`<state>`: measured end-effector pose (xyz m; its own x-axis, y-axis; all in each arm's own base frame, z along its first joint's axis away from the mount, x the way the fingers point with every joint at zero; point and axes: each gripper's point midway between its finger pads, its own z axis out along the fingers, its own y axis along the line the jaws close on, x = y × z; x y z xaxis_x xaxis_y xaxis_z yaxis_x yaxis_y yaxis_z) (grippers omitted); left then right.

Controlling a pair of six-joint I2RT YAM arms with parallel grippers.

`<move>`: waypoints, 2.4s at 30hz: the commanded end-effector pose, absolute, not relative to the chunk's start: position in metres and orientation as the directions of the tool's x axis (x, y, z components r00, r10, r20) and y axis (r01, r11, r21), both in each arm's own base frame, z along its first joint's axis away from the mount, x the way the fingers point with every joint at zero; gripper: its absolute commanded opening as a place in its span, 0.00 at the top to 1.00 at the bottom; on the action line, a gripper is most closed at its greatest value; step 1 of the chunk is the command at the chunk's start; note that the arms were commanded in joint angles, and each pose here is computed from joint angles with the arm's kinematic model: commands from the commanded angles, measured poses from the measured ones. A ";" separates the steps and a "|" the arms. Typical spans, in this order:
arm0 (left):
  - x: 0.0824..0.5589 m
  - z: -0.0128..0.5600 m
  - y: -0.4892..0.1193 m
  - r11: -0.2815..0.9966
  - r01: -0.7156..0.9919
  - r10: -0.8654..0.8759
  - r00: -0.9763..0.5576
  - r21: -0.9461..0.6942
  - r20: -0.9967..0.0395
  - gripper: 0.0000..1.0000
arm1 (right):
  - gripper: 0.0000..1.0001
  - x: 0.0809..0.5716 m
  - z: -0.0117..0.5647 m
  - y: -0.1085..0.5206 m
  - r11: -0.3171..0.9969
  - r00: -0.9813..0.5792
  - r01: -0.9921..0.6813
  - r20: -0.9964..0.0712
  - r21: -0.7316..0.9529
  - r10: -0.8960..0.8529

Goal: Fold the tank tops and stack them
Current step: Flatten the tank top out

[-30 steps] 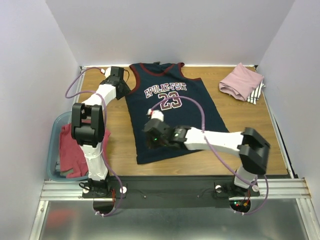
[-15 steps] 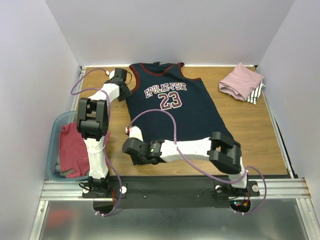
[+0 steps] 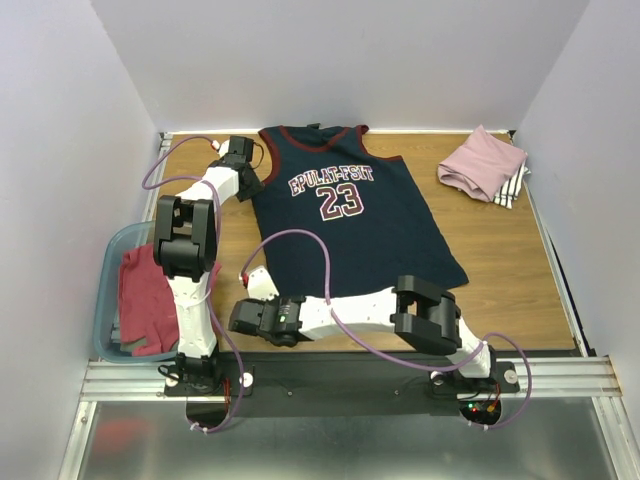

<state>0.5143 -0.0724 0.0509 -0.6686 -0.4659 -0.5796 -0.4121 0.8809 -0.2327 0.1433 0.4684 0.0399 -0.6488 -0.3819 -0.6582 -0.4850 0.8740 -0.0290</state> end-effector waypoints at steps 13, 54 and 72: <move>0.528 0.069 -0.070 0.884 -0.388 -0.461 -0.643 -0.259 -0.611 0.62 | 0.66 0.143 0.091 0.475 0.892 -0.563 -0.446 -0.751 -0.074 -0.343; 0.517 0.109 -0.077 0.856 -0.365 -0.517 -0.593 -0.367 -0.617 0.59 | 1.00 0.120 0.101 0.431 0.833 -0.592 -0.553 -0.687 -0.034 -0.421; 0.472 0.077 -0.056 0.818 -0.509 -0.555 -0.583 -0.266 -0.593 0.53 | 1.00 0.132 0.118 0.408 0.849 -0.645 -0.525 -0.678 0.059 -0.352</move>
<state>0.4773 -0.0599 0.0660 -0.6177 -0.5490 -0.5631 -0.4848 0.8296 -0.2770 0.1288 0.3974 0.1006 -0.6488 -0.4031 -0.6454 -0.5285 0.8490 0.0011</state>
